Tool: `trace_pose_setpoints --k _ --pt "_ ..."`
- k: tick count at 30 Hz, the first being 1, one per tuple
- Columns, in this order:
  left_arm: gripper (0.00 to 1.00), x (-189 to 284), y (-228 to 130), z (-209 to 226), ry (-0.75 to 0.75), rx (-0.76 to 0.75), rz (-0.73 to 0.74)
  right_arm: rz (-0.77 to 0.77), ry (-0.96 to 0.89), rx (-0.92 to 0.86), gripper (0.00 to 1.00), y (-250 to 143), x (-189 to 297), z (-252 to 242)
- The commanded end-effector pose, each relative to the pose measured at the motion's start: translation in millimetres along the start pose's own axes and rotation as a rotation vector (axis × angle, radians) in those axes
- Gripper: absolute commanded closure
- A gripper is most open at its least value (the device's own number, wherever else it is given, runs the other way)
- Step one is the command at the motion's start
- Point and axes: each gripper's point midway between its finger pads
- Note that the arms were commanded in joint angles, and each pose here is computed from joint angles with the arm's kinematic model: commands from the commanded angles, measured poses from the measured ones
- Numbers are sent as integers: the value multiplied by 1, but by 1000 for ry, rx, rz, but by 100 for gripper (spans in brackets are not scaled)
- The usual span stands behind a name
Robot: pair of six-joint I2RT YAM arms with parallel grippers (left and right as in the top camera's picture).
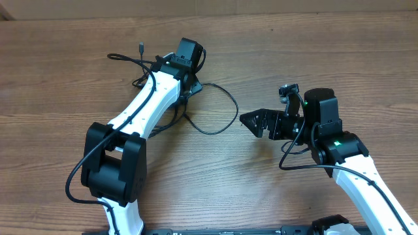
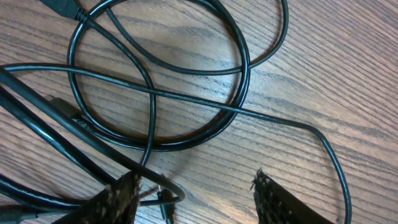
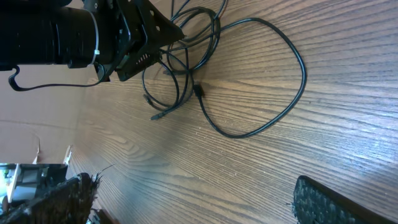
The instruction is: Untangle cables
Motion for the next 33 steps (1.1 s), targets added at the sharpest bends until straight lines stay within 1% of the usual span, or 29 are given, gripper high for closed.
trace_pose_setpoints --k 1,4,11,13,15,17,18,19,26,30,33 --pt "42 -6 -2 5 25 9 -3 -11 -5 10 0 4 1 0" --pt "45 -11 -5 9 37 7 0 -9 -6 9 0 3 1 0" --pt "45 -29 -15 14 63 -1 29 0 -9 2 0 1 1 -1" --pt "48 -35 -19 14 67 -3 48 0 -10 2 0 1 1 -1" --pt "55 -39 -24 12 58 -3 71 1 -10 1 0 1 1 -1" --pt "71 -39 -27 6 26 1 94 3 -15 -1 0 0 1 -2" --pt "77 -39 -27 4 18 2 95 3 -19 -3 0 0 1 -3" --pt "96 -39 -27 2 8 3 99 3 -23 -4 0 0 1 -4" --pt "96 -34 -34 5 15 -18 148 30 -34 -24 0 -7 1 -7" --pt "96 -10 -24 1 19 -15 151 51 -43 -40 2 -13 2 -9" --pt "96 29 -5 -10 -19 -29 126 61 -47 -48 3 -16 2 -10"
Point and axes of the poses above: each gripper's point midway between its finger pads, its own x axis back along the fingers, its own z axis along the line the jaws close on, y = z × x, and after that the axes turned 3 degrees about x, right-handed
